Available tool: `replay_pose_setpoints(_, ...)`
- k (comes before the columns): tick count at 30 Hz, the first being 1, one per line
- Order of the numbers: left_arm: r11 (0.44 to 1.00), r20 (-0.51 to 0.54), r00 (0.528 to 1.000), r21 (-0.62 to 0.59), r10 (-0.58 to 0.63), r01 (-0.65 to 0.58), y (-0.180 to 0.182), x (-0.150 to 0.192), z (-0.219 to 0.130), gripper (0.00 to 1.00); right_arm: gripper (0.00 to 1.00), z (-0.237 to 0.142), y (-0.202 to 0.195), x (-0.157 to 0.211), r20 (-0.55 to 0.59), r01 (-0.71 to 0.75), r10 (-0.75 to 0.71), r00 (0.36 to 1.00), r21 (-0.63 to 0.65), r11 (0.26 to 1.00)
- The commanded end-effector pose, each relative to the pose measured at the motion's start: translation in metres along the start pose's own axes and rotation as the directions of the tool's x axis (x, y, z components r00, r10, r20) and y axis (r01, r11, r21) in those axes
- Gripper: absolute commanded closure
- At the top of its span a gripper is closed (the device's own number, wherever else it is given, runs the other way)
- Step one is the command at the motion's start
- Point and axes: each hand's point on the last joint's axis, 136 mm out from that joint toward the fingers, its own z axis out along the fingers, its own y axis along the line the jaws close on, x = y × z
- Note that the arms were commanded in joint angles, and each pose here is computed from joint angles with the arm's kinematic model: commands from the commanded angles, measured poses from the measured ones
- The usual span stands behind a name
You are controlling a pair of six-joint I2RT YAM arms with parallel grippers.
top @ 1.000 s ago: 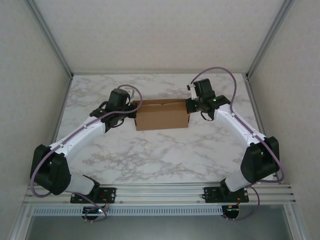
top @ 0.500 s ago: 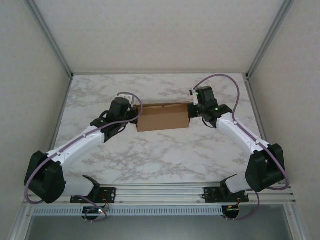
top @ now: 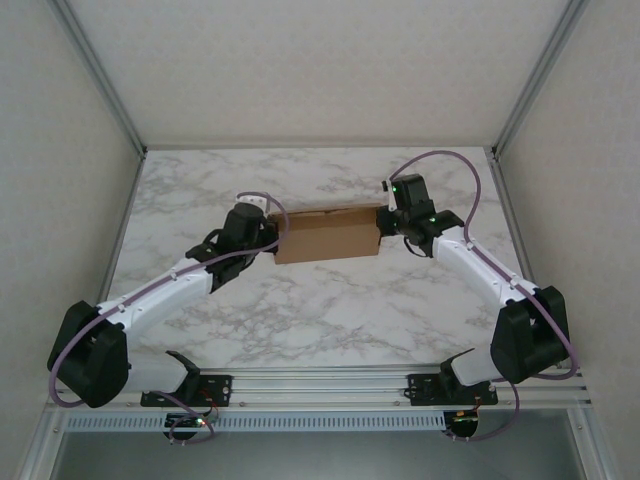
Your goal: Fold the paper box
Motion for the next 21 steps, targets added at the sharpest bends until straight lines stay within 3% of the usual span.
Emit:
replay_pose_setpoints(1, 0.998, -0.235, 0.970, -0.020, 0.060, -0.066, 0.006, 0.075, 0.005, 1.00, 0.72, -0.003, 0.001, 0.019, -0.079, -0.016, 0.016, 0.997, -0.001, 1.000)
replay_pose_setpoints(8, 0.995, -0.242, 0.966, -0.021, 0.094, -0.102, 0.003, 0.075, 0.006, 1.00, 0.48, -0.044, 0.017, -0.005, 0.038, -0.007, 0.011, 0.999, -0.114, 0.994)
replay_pose_setpoints(14, 0.991, -0.242, 0.962, -0.024, 0.124, -0.134, -0.002, 0.073, 0.006, 1.00, 0.44, -0.085, 0.043, -0.025, 0.161, 0.025, 0.022, 0.987, -0.280, 0.960)
replay_pose_setpoints(18, 0.986, -0.257, 0.955, -0.034, 0.150, -0.164, 0.000, 0.077, 0.007, 1.00, 0.51, -0.091, 0.035, -0.047, 0.186, -0.069, 0.122, 0.975, -0.271, 0.960)
replay_pose_setpoints(21, 0.984, -0.259, 0.953, -0.040, 0.158, -0.174, 0.002, 0.079, 0.007, 1.00, 0.72, -0.077, 0.029, -0.061, 0.110, -0.186, 0.223, 0.969, -0.273, 0.944)
